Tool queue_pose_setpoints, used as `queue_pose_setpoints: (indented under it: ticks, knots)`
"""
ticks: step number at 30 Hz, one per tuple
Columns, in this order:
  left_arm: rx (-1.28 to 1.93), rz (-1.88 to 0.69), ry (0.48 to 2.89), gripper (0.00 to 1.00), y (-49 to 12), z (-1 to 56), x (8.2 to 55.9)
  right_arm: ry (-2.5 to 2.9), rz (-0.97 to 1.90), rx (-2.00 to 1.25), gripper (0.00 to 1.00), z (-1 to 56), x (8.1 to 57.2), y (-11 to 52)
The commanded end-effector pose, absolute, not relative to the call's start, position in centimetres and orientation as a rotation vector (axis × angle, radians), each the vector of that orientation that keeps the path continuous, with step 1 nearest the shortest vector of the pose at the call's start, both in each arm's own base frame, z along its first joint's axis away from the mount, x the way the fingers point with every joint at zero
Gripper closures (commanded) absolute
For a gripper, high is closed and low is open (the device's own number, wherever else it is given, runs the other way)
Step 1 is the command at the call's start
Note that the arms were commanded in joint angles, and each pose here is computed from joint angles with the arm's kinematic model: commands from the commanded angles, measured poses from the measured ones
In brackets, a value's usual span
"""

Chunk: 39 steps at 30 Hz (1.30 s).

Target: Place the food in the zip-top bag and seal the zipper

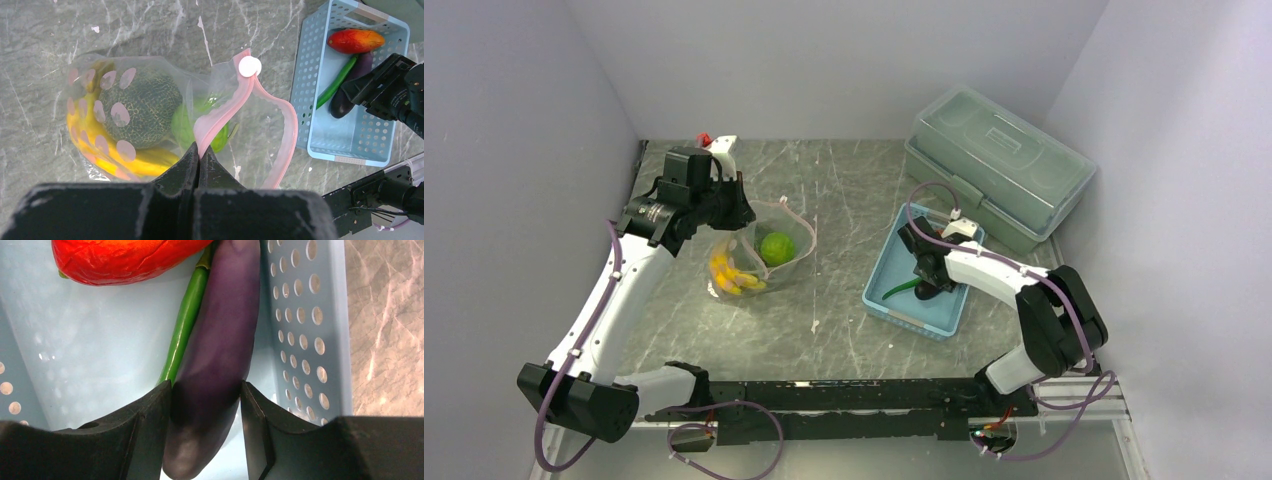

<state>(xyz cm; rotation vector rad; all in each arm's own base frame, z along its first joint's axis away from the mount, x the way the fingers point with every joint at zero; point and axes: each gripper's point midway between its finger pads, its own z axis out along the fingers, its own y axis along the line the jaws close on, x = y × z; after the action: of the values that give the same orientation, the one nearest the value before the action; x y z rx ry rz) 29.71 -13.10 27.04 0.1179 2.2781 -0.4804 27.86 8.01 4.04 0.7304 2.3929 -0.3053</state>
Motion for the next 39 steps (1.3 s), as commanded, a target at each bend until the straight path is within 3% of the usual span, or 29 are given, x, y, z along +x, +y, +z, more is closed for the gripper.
queue_pose_setpoints:
  ticks: [1,10,22,39]
  knots:
    - [0.134,-0.487,2.236,1.00,-13.2,27.8,30.1,2.368,-0.288,0.761,0.68,4.4,27.8,7.7]
    - [0.135,-0.489,2.234,1.00,-13.2,27.9,30.1,2.291,-0.226,0.780,0.85,8.0,27.6,7.1]
    - [0.134,-0.491,2.230,1.00,-13.2,28.0,30.1,2.184,0.022,0.667,1.00,13.5,27.9,9.2]
    - [0.141,-0.497,2.233,1.00,-13.3,27.9,30.1,1.961,0.551,-0.027,1.00,25.4,26.6,20.1]
